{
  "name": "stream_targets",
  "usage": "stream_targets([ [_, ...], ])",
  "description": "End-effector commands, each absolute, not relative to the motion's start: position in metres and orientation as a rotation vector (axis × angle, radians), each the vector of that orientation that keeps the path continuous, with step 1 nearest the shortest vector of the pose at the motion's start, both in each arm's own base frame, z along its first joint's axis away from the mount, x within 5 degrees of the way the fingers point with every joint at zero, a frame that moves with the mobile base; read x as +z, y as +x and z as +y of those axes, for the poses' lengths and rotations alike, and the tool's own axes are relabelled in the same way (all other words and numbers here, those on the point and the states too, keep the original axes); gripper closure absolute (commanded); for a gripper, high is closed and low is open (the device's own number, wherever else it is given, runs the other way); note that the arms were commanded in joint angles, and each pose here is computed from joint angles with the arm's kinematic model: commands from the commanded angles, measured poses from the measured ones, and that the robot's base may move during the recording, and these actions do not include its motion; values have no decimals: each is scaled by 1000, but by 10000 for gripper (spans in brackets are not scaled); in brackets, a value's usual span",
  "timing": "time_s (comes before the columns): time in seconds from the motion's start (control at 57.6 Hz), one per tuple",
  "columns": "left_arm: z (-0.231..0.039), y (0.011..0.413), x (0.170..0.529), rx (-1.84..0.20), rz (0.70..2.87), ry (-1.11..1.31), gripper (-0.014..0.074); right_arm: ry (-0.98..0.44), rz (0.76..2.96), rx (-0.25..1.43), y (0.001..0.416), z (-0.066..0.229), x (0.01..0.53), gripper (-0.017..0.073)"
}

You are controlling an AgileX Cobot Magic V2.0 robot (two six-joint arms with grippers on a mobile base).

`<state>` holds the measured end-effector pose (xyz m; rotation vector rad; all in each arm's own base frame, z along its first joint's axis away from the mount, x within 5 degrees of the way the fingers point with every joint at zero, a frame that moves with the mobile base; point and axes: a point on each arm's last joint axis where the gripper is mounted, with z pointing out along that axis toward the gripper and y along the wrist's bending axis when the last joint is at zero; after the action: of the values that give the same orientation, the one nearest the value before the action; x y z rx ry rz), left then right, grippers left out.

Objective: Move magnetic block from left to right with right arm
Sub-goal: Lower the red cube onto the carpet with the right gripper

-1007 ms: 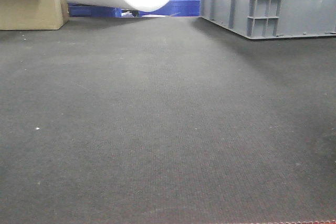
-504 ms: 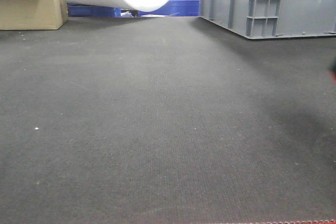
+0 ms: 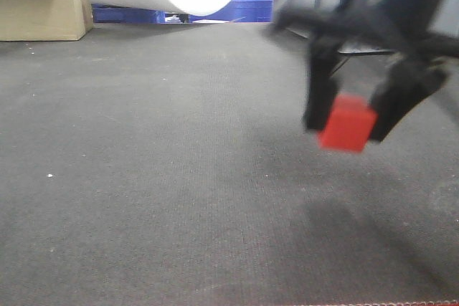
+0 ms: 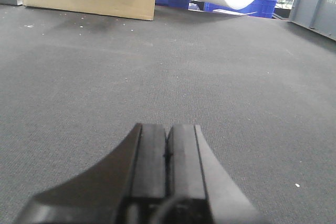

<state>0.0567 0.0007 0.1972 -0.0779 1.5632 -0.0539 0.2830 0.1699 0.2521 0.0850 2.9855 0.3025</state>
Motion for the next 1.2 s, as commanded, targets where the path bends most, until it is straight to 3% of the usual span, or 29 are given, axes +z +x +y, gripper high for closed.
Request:
stream_targets([
  [0.0,1,56,202,-55,1480,-81,711,68,2964,237,289,190,267,268],
  [0.226,1,56,202,-55,1480,-81,711,6,3002,234,300,229,259,268],
  [0.399,1,56,202,-55,1480,-81,711,112,2936,319,306,234,259,268],
  [1.181,1,56,202,-55,1480,-81,711,52,2905,235,298,263,259,268],
])
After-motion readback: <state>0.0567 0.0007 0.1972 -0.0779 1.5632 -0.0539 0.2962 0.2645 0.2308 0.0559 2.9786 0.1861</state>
